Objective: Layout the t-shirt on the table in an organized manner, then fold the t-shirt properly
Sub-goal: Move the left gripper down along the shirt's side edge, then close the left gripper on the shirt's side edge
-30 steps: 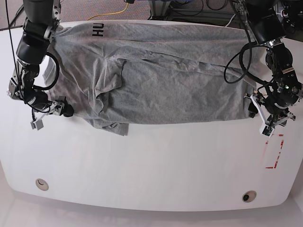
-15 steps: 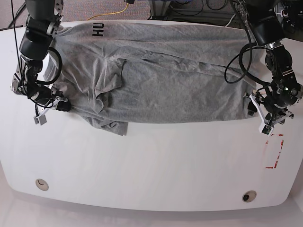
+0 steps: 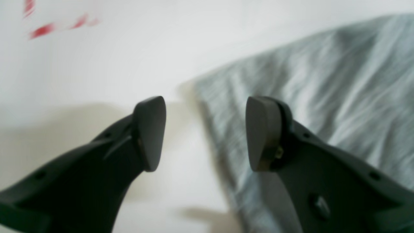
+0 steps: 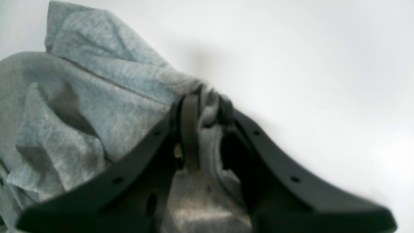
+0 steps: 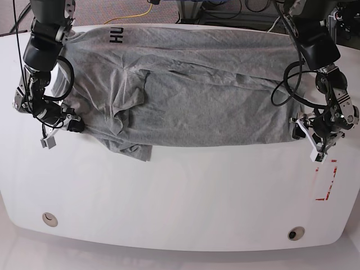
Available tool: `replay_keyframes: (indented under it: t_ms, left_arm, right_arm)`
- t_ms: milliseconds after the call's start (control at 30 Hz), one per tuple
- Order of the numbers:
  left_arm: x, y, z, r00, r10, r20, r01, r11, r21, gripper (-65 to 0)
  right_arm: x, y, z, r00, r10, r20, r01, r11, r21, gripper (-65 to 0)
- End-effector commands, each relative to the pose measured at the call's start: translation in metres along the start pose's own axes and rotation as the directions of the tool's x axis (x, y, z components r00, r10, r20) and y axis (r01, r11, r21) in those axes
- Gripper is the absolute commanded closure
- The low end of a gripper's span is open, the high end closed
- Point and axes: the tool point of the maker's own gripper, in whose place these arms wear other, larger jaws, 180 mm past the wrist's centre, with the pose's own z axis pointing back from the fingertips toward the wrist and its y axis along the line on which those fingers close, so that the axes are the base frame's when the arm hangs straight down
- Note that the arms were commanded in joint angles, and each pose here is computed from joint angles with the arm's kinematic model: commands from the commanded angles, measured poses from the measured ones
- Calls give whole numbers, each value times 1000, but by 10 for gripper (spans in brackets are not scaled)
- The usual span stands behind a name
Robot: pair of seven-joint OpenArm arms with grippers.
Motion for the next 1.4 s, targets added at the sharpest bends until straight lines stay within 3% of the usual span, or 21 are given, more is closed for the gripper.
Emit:
replay_keyframes:
  t_ms: [0, 367, 1367]
  left_arm:
    - [20, 9, 1, 998, 10, 64, -10, 1000, 3, -369]
    - [16, 2, -23, 993, 89, 78, -83, 994, -66, -371]
    - [9, 24, -15, 995, 74, 64, -72, 997, -25, -372]
  right_arm:
    - [7, -5, 8, 999, 39, -17, -39, 999, -29, -97]
    - [11, -3, 9, 999, 51, -8, -51, 998, -29, -98]
    - [11, -2, 8, 999, 51, -8, -51, 998, -28, -100]
